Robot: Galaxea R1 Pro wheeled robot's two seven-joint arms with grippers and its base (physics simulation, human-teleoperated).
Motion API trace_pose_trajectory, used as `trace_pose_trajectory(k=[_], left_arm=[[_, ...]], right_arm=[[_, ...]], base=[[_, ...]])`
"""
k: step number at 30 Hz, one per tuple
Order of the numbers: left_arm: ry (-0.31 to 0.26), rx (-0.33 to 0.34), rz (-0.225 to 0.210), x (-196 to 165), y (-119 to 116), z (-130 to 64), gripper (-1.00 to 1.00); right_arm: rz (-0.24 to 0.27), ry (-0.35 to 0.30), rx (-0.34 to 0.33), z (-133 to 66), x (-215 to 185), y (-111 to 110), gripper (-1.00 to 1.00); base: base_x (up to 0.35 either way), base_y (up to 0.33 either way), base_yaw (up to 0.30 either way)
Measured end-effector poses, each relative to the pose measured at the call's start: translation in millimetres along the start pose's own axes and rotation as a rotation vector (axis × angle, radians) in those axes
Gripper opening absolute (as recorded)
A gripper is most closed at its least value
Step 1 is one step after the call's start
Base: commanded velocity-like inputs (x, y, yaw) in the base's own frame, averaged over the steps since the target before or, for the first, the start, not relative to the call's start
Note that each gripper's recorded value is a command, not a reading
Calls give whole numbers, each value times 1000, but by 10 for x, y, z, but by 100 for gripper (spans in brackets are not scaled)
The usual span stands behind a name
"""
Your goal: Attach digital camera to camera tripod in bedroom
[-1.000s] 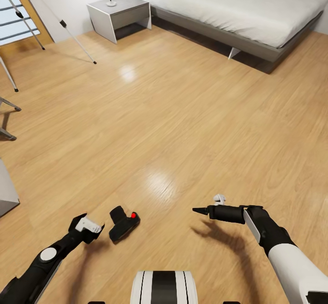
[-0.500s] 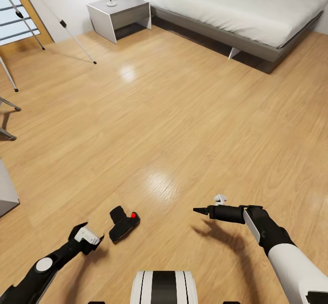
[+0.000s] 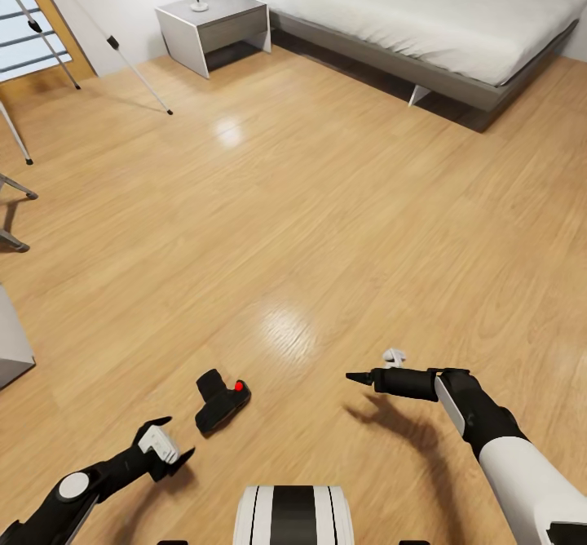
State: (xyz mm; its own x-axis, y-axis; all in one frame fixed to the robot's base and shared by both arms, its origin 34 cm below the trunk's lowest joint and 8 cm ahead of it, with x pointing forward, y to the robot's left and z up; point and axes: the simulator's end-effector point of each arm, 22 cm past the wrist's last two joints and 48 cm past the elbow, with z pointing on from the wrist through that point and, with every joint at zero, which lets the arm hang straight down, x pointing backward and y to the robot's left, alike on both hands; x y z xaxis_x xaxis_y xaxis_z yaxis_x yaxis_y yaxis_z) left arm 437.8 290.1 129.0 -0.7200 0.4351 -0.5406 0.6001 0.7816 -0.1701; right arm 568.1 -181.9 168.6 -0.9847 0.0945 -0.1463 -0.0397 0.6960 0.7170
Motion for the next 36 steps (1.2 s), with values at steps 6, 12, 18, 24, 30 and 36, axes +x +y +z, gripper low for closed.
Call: trace_pose_trajectory(k=[6,12,18,24,30,36], left_arm=[[-4,16,4,0,-35,-3,100],[14,22,-7,100,-68,-7,100],[17,14,-12,121,-52,-9,100],[22,-39,-17,146,60,-12,100],[56,-128,-42,325,210,-34,100],[87,-214,-56,478,335,-61,100]], right_arm=[[0,0,1,0,-1,-3,100],[0,0,1,3,0,1,100],[-1,1,1,8,3,4,100],[-1,2,6,16,7,-1,100],[-2,3,15,27,9,-15,100],[-2,3,19,36,12,-17,100]], base=[[0,0,0],[0,0,0],[0,0,0],[0,0,0],[0,0,0],[0,0,0]])
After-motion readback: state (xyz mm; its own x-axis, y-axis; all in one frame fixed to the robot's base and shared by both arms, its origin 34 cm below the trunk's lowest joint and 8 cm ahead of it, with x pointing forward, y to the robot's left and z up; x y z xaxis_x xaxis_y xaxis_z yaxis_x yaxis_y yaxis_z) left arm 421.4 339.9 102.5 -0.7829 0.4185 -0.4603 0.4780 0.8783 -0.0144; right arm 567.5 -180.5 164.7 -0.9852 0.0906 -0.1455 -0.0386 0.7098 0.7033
